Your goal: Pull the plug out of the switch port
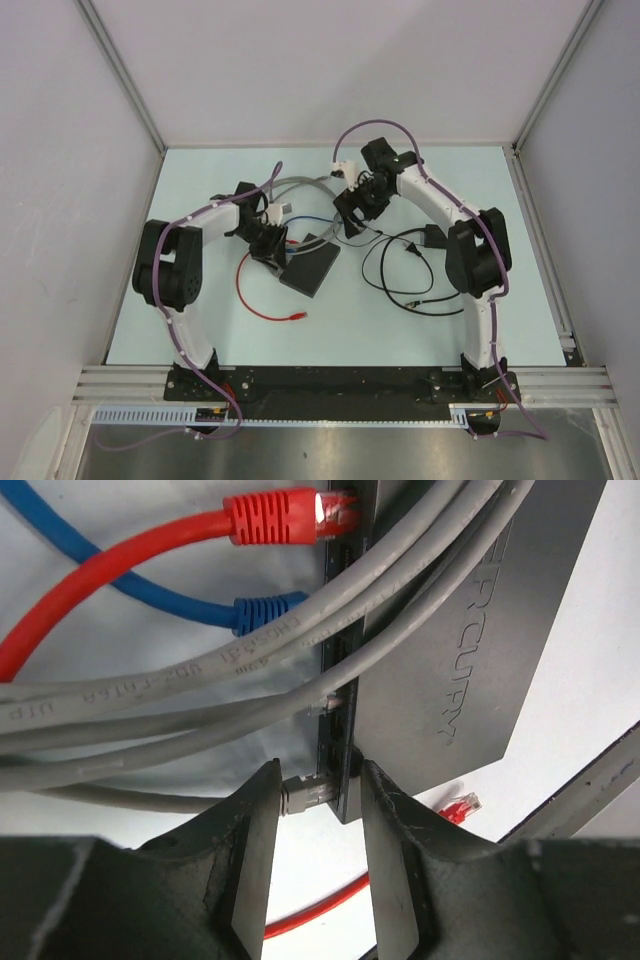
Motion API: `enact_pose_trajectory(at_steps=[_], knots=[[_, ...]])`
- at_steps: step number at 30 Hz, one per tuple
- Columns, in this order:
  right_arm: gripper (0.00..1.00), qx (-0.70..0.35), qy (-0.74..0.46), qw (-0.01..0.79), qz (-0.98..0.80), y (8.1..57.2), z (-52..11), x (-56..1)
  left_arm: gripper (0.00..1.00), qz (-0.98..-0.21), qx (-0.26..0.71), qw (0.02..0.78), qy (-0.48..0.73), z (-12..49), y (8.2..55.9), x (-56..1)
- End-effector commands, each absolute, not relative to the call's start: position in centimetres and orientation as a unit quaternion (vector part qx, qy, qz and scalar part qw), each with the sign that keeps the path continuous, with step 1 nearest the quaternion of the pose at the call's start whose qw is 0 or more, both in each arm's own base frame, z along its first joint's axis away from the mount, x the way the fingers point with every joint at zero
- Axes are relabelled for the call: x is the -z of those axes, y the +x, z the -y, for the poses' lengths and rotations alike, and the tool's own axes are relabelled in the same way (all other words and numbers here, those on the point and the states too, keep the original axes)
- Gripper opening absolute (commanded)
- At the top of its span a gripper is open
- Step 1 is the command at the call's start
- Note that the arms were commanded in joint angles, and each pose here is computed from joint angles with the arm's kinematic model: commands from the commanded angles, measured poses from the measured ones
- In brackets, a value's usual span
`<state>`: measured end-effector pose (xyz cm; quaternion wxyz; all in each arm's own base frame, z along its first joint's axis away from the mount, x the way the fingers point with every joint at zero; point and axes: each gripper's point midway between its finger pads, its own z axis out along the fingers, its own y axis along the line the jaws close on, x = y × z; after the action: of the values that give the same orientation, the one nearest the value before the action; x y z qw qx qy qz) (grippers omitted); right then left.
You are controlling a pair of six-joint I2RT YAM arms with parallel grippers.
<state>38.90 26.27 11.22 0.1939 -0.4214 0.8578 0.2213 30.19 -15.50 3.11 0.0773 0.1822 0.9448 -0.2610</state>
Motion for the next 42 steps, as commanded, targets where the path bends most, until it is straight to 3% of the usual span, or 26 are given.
enact_pose_trajectory(at_steps=[1,16,42], knots=[[1.00,-0.234,-0.457,0.205,-0.833,38.0,-28.3,-12.3,0.43,-0.937,0.288,0.087,0.178,16.7,31.4,-4.2],[1.00,-0.369,-0.360,0.110,-0.850,38.0,-31.5,-7.9,0.43,-0.932,0.305,0.071,0.181,17.4,30.9,-4.0],[1.00,-0.481,-0.287,0.172,-0.810,45.8,-34.5,-9.9,0.43,-0.930,0.283,0.047,0.228,18.1,28.9,-3.1]])
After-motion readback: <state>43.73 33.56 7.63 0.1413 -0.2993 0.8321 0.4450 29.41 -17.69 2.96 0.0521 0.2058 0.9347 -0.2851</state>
